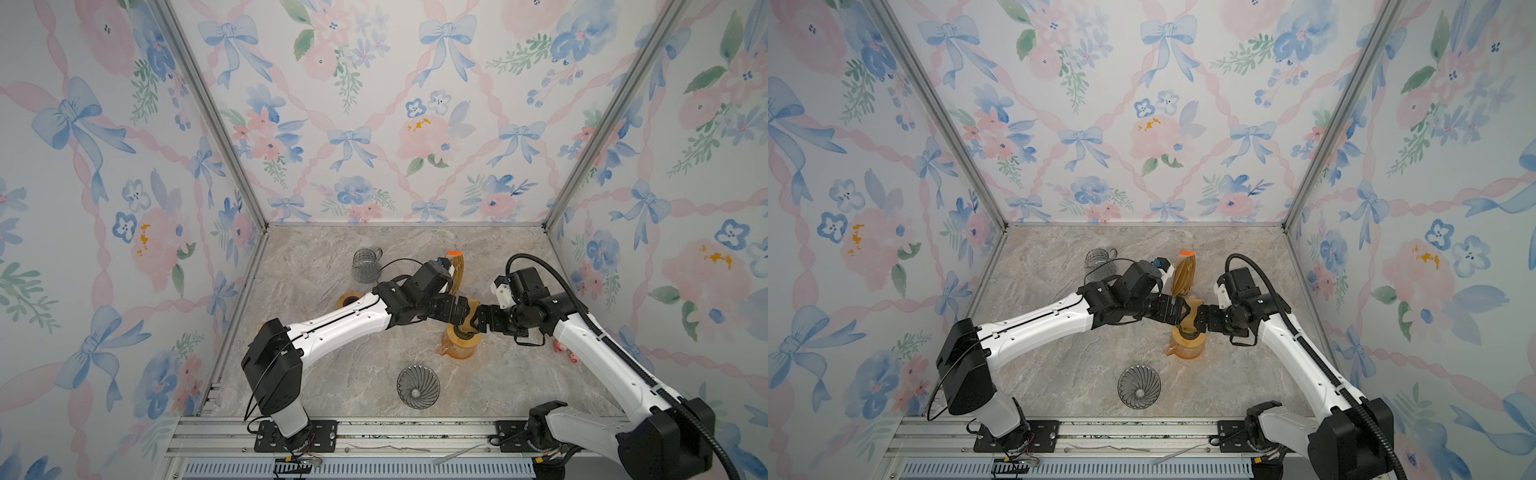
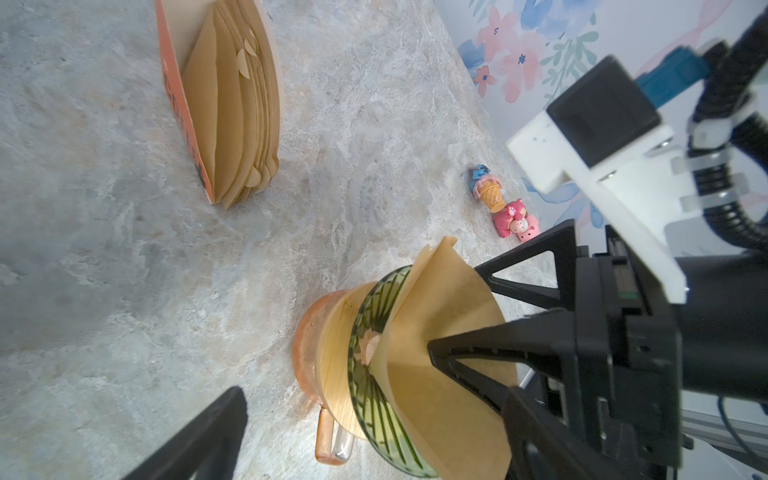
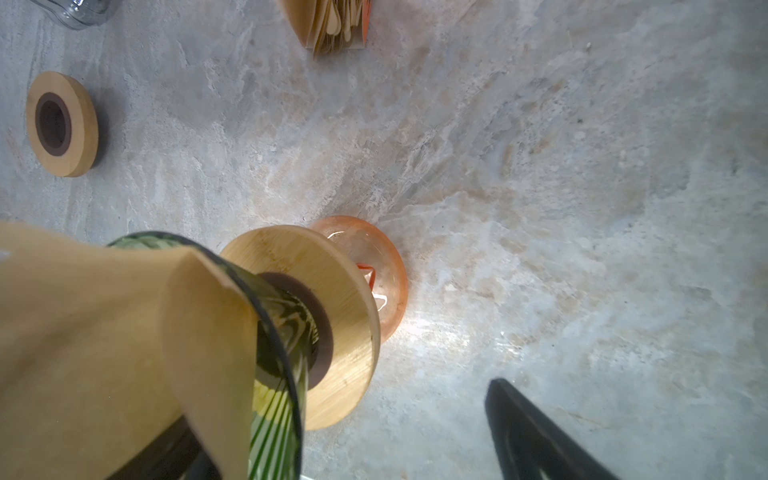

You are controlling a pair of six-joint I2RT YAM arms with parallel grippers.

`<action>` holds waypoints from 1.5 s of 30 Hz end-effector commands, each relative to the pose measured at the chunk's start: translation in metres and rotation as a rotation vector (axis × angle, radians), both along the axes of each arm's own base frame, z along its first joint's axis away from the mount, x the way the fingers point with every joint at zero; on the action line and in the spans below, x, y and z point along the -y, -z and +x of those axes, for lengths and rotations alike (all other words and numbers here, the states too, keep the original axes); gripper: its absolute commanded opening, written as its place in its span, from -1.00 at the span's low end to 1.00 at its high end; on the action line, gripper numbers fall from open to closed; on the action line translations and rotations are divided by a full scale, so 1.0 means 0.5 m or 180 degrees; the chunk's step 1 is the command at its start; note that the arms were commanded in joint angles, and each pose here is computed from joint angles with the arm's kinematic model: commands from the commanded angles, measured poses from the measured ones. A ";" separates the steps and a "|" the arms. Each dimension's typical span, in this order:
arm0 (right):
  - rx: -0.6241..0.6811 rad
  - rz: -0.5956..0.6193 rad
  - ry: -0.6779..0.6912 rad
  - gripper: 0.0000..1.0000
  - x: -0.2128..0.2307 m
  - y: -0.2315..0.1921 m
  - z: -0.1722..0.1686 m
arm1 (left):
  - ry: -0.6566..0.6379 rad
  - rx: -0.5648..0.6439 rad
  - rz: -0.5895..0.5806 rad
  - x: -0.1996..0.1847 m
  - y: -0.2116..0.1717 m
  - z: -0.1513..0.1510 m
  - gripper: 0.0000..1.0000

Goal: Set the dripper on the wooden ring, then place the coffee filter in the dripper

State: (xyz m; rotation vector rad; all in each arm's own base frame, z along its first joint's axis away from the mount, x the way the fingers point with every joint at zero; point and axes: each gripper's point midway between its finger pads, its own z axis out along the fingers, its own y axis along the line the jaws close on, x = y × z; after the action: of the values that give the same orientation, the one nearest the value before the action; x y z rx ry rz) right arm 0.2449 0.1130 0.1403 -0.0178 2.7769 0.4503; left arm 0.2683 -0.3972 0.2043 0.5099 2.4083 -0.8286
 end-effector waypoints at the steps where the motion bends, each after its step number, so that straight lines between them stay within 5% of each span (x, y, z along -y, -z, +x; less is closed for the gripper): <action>1: -0.0017 -0.0017 0.0030 0.89 -0.002 0.007 -0.001 | 0.0018 0.0073 0.0056 0.003 0.013 0.019 0.96; 13: -0.0037 -0.0017 0.0080 0.89 0.002 0.011 -0.004 | 0.0049 -0.0111 0.0203 0.006 0.079 0.028 0.96; 45: 0.0106 -0.0239 0.0085 0.88 0.000 -0.004 0.007 | 0.0079 -0.0011 0.0358 -0.023 0.098 0.026 0.96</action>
State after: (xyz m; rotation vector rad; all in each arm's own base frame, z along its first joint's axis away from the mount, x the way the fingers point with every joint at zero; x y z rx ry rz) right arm 0.2458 0.1161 0.1406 -0.0020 2.7551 0.3937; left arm 0.2793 -0.3933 0.1556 0.5737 2.4744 -0.7298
